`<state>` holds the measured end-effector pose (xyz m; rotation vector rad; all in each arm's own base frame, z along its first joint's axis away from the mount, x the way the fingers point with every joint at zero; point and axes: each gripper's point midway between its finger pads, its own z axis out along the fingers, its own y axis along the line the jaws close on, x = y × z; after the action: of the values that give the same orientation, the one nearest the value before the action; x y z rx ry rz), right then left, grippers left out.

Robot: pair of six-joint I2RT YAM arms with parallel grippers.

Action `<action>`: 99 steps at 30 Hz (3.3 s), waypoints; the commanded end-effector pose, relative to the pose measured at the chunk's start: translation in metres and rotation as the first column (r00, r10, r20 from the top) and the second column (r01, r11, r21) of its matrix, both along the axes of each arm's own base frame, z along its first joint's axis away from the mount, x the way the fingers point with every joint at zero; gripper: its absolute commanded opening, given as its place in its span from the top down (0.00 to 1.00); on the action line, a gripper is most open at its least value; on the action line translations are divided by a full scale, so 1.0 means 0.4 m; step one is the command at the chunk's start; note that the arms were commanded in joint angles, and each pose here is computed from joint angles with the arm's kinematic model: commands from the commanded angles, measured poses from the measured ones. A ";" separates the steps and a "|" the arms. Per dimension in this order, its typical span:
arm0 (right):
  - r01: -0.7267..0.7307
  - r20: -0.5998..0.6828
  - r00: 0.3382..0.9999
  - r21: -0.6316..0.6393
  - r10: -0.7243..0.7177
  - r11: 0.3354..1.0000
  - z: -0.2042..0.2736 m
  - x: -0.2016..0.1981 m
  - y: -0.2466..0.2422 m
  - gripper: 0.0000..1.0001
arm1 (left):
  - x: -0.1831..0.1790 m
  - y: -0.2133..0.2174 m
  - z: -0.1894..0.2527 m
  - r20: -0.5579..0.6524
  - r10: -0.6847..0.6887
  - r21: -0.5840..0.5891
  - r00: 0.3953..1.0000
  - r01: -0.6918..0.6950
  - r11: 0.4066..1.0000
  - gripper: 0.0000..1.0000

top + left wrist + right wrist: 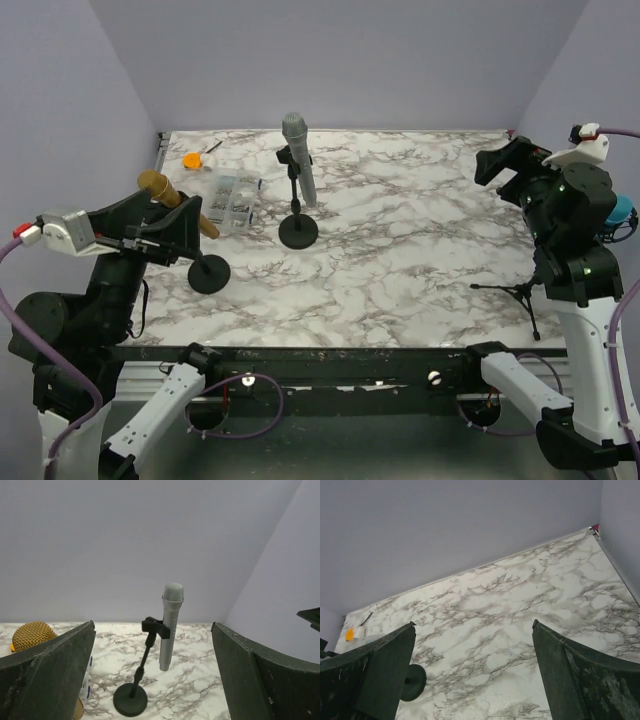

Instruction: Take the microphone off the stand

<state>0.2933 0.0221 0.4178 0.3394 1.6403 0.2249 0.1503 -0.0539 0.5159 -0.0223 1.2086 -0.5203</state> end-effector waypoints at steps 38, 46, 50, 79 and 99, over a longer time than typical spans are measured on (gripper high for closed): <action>-0.475 -0.098 0.874 0.029 0.475 0.880 -0.128 0.173 0.787 0.01 | 0.013 -0.143 -0.320 -0.389 -0.288 -0.151 0.875 0.248 0.957 0.02; -0.182 -0.003 0.983 -0.160 0.184 0.970 -0.087 0.149 0.847 0.08 | -0.005 -0.121 -0.330 -0.388 -0.262 -0.157 0.884 0.217 0.964 0.01; -0.008 0.062 0.998 -0.255 0.024 0.967 -0.073 0.137 0.851 0.09 | -0.007 -0.115 -0.337 -0.390 -0.253 -0.156 0.885 0.207 0.966 0.02; -0.057 0.068 0.993 -0.460 0.099 0.886 -0.080 0.239 0.935 0.81 | -0.017 -0.113 -0.367 -0.423 -0.253 -0.157 0.870 0.205 0.966 0.01; -0.851 -0.083 0.392 -0.411 0.916 0.327 -0.117 -0.007 0.943 0.99 | 0.012 -0.224 -0.338 -0.392 -0.425 -0.084 0.816 0.429 0.900 0.01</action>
<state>0.3294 0.3891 0.3847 -0.7858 1.5003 0.5300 0.1554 -0.1293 0.3729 0.0612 1.6568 -0.8959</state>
